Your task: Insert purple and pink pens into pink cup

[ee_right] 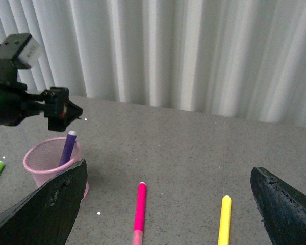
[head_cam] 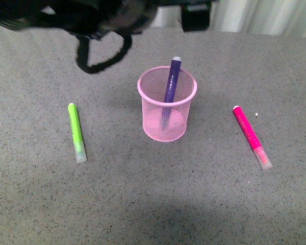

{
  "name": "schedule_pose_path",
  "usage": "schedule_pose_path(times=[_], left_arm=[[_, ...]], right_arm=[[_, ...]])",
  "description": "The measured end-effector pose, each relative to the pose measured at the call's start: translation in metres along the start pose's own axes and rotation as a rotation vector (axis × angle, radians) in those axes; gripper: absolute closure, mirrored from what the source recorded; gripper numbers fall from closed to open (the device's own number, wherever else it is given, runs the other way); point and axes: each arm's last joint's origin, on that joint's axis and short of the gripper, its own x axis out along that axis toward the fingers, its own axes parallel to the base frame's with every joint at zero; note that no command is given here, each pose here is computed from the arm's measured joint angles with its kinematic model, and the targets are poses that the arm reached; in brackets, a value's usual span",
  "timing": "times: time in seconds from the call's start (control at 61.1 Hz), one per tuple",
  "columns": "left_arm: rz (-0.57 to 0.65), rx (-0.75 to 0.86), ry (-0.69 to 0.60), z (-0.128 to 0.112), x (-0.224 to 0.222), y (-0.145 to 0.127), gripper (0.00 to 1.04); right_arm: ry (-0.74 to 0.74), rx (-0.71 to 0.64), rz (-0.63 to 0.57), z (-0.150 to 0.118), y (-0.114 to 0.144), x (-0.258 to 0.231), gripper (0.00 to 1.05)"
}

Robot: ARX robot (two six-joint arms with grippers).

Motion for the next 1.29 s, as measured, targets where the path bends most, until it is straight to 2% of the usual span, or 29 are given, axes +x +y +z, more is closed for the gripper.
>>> schedule_pose_path(times=[0.131, 0.229, 0.311, 0.393, 0.491, 0.573, 0.671, 0.786, 0.917, 1.293], left_arm=[[0.112, -0.092, -0.096, 0.026, -0.025, 0.025, 0.08], [0.184, -0.146, -0.159, 0.036, -0.053, 0.043, 0.08], [0.233, -0.167, -0.185, 0.031, -0.077, 0.055, 0.08], [0.261, -0.169, -0.147, 0.009, -0.096, 0.068, 0.09], [0.144, -0.062, -0.232, -0.029, -0.109, 0.088, 0.25], [0.131, 0.050, -0.289, -0.057, -0.140, 0.112, 0.39], [0.147, 0.107, -0.331, -0.064, -0.172, 0.131, 0.55], [0.143, 0.134, -0.353, -0.065, -0.190, 0.144, 0.73], [0.147, 0.147, -0.357, -0.066, -0.203, 0.157, 1.03], [0.142, 0.153, -0.373, -0.067, -0.227, 0.175, 1.03]], right_arm=[[0.000, 0.000, 0.000, 0.000, 0.000, 0.000, 0.07], [0.000, 0.000, 0.000, 0.000, 0.000, 0.000, 0.07], [0.000, 0.000, 0.000, 0.000, 0.000, 0.000, 0.07], [0.000, 0.000, 0.000, 0.000, 0.000, 0.000, 0.07], [0.000, 0.000, 0.000, 0.000, 0.000, 0.000, 0.07], [0.000, 0.000, -0.001, 0.000, 0.000, 0.000, 0.07], [0.002, 0.000, -0.001, 0.000, 0.000, 0.000, 0.07], [0.000, 0.000, 0.001, 0.000, 0.000, 0.000, 0.07], [0.000, 0.000, 0.000, 0.000, 0.000, 0.000, 0.07], [0.000, 0.000, 0.000, 0.000, 0.000, 0.000, 0.07]])
